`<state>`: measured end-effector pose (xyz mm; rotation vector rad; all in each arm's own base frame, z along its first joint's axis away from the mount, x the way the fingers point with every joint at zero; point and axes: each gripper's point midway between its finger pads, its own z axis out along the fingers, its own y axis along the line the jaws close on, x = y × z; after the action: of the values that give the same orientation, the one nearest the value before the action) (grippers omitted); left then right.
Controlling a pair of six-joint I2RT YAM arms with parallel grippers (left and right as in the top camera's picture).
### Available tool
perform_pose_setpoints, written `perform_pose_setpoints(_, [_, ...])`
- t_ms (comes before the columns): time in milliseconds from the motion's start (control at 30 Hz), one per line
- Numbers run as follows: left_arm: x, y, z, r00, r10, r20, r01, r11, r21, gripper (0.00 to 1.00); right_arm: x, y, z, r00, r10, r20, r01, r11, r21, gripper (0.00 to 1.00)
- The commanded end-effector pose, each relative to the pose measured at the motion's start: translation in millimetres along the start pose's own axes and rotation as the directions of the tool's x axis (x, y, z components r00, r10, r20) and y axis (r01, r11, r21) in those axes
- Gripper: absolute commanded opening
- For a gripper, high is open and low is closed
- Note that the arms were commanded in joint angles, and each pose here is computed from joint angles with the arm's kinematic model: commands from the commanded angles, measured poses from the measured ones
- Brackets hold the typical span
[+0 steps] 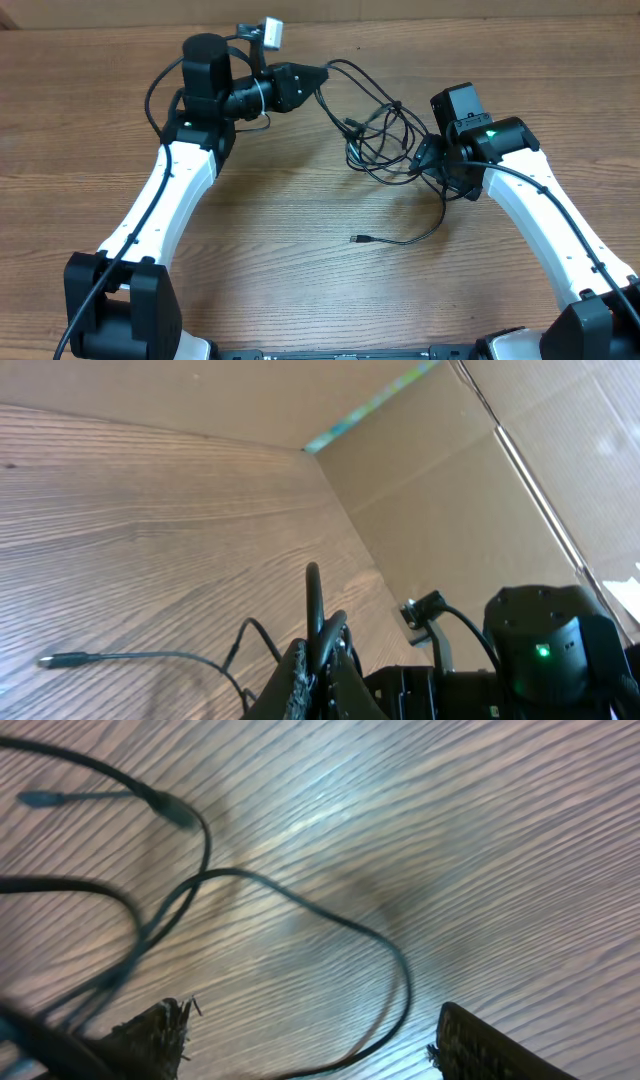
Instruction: Untangle cables
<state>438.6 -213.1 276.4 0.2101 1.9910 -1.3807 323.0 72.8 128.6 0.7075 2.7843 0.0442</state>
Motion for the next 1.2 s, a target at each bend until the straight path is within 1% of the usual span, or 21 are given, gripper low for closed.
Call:
perform_pose_setpoints(0, [-13, 0, -8, 0.999, -0.006, 0.037, 0.007, 1.000, -0.017, 0.04, -13, -11, 2, 0.998, -0.003, 0.065, 0.000, 0.999, 0.054, 0.78])
perform_pose_setpoints(133, [-1, 1, -4, 0.999, -0.044, -0.003, 0.044, 0.999, -0.023, 0.04, -21, -3, 1, 0.995, 0.005, 0.099, -0.007, 1.000, 0.021, 0.79])
perform_pose_setpoints(167, [2, 1, -3, 0.999, -0.052, -0.013, 0.052, 0.998, -0.024, 0.04, -23, -1, 0, 0.995, 0.006, 0.105, -0.007, 1.000, 0.012, 0.82])
perform_pose_setpoints(200, [5, 0, -2, 0.998, -0.053, -0.025, 0.053, 0.998, -0.020, 0.04, -25, 2, -1, 0.994, 0.008, 0.109, -0.008, 1.000, 0.001, 0.82])
perform_pose_setpoints(300, [14, -11, 1, 0.998, 0.021, -0.066, -0.019, 0.999, 0.035, 0.04, -27, 20, -11, 0.995, -0.026, 0.094, 0.034, 0.996, -0.083, 0.85])
perform_pose_setpoints(367, [18, -18, 2, 0.995, 0.060, -0.085, -0.054, 0.996, 0.070, 0.04, -24, 41, -19, 0.996, -0.053, 0.066, 0.065, 0.980, -0.188, 0.89])
perform_pose_setpoints(400, [20, -19, 3, 0.994, 0.067, -0.090, -0.061, 0.995, 0.077, 0.04, -21, 56, -24, 0.996, -0.078, 0.048, 0.088, 0.960, -0.267, 0.91])
perform_pose_setpoints(467, [22, -23, 6, 0.992, 0.080, -0.096, -0.072, 0.994, 0.087, 0.04, -11, 88, -37, 0.991, -0.130, 0.002, 0.118, 0.890, -0.441, 0.94])
perform_pose_setpoints(500, [24, -27, 9, 0.991, 0.091, -0.100, -0.081, 0.992, 0.099, 0.05, -2, 112, -51, 0.985, -0.171, -0.031, 0.123, 0.813, -0.569, 0.95])
perform_pose_setpoints(533, [26, -30, 10, 0.990, 0.098, -0.102, -0.086, 0.990, 0.108, 0.04, 0, 121, -57, 0.982, -0.184, -0.033, 0.126, 0.782, -0.611, 0.95])
perform_pose_setpoints(600, [28, -40, 12, 0.986, 0.122, -0.111, -0.105, 0.983, 0.152, 0.04, -5, 124, -58, 0.991, -0.124, -0.046, 0.071, 0.790, -0.609, 0.95])
perform_pose_setpoints(700, [31, -58, 11, 0.978, 0.171, -0.121, -0.139, 0.961, 0.240, 0.04, -18, 117, -50, 0.997, 0.030, -0.069, -0.063, 0.830, -0.554, 0.95])
perform_pose_setpoints(767, [30, -65, 10, 0.977, 0.174, -0.122, -0.136, 0.952, 0.273, 0.04, -23, 120, -51, 0.994, 0.076, -0.081, -0.108, 0.822, -0.559, 0.95])
perform_pose_setpoints(967, [29, -75, 7, 0.980, 0.152, -0.132, -0.104, 0.945, 0.311, 0.05, -38, 130, -57, 0.986, 0.153, -0.064, -0.161, 0.784, -0.600, 0.95])
perform_pose_setpoints(1033, [25, -78, 7, 0.982, 0.143, -0.124, -0.097, 0.943, 0.317, 0.04, -40, 128, -53, 0.982, 0.179, -0.064, -0.182, 0.792, -0.583, 0.94])
perform_pose_setpoints(1133, [14, -91, 4, 0.986, 0.139, -0.087, -0.101, 0.932, 0.347, 0.04, -36, 129, -43, 0.982, 0.173, -0.071, -0.183, 0.808, -0.559, 0.91])
perform_pose_setpoints(1167, [9, -97, 3, 0.987, 0.144, -0.071, -0.109, 0.926, 0.362, 0.04, -34, 130, -38, 0.982, 0.170, -0.079, -0.185, 0.814, -0.550, 0.88])
